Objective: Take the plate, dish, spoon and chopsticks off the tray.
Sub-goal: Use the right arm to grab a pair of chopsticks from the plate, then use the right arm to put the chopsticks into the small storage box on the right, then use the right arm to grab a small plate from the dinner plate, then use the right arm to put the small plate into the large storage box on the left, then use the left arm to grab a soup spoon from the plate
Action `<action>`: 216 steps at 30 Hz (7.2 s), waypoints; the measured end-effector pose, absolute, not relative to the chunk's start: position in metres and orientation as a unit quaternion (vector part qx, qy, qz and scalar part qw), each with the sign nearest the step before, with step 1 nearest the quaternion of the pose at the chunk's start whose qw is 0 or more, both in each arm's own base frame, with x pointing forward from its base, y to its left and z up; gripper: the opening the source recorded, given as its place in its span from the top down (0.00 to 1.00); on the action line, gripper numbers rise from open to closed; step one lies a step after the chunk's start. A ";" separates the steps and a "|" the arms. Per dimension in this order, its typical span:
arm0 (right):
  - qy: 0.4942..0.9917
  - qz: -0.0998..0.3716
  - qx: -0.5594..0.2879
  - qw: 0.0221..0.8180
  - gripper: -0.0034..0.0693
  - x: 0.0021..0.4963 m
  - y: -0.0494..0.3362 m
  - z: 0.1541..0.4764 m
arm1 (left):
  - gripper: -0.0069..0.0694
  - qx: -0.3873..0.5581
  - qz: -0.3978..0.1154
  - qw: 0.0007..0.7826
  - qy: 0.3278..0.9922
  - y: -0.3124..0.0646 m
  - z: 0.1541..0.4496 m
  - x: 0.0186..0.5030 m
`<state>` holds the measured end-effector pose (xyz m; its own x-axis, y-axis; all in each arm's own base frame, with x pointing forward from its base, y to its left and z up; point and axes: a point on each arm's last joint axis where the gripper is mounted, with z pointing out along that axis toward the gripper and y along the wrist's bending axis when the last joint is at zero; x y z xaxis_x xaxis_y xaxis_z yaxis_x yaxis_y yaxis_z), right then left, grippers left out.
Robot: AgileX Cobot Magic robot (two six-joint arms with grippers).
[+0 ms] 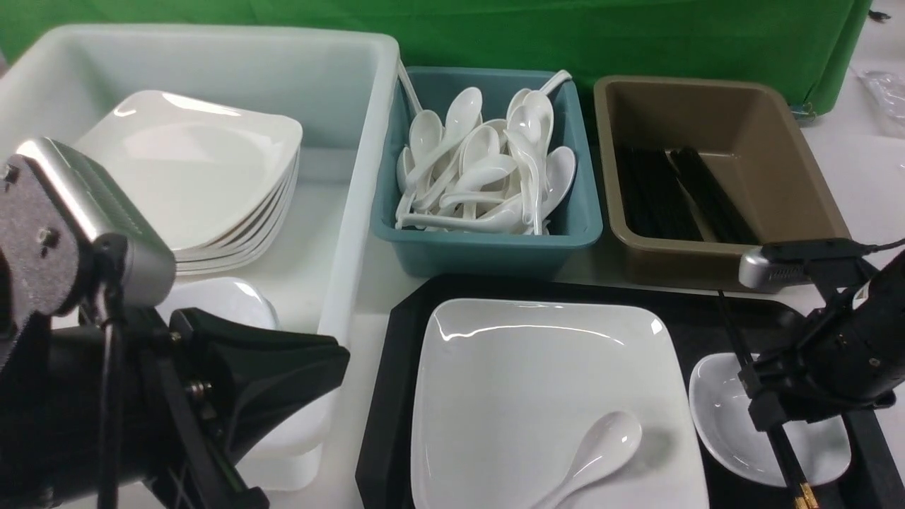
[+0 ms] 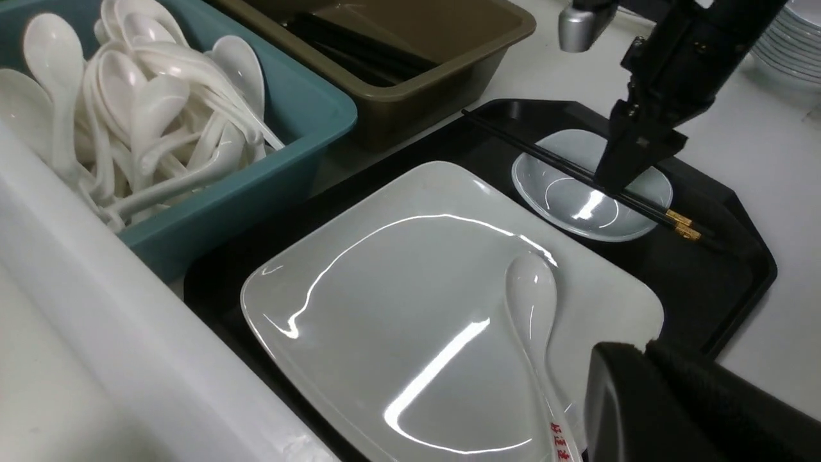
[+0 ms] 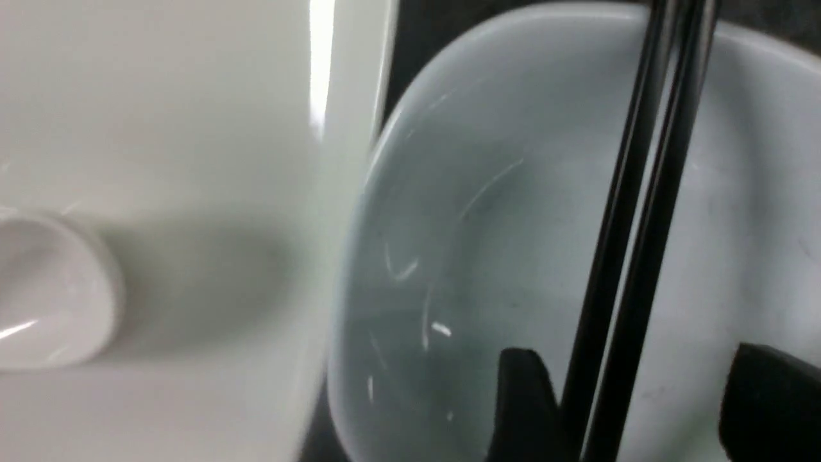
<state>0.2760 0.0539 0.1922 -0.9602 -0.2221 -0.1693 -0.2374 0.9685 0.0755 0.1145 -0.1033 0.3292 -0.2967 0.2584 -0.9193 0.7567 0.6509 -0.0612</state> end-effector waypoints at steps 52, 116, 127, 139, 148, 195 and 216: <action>0.947 0.028 -0.122 0.295 0.38 0.443 0.068 0.286 | 0.89 0.333 -0.196 0.571 0.725 -0.099 0.340 0.125; 0.695 0.057 -0.620 0.360 0.87 0.182 0.250 0.391 | 0.89 0.307 -0.185 0.543 0.760 -0.068 0.380 0.084; 0.552 0.073 -0.748 0.362 0.87 0.190 0.403 0.333 | 0.89 0.202 -0.112 0.537 0.811 0.001 0.374 0.015; 0.543 0.049 -0.770 0.331 0.82 0.216 0.454 0.261 | 0.89 0.201 -0.115 0.525 0.819 0.007 0.369 0.004; 0.546 -0.009 -0.768 0.334 0.33 0.224 0.448 0.262 | 0.89 0.202 -0.117 0.531 0.815 0.007 0.370 0.004; 0.881 0.007 -0.271 0.388 0.78 0.071 0.031 0.334 | 0.70 0.462 -0.151 0.119 0.866 -0.288 0.216 0.214; 0.871 0.015 -0.274 0.408 0.76 0.064 0.023 0.338 | 0.79 0.497 -0.057 0.062 0.864 -0.301 0.169 0.236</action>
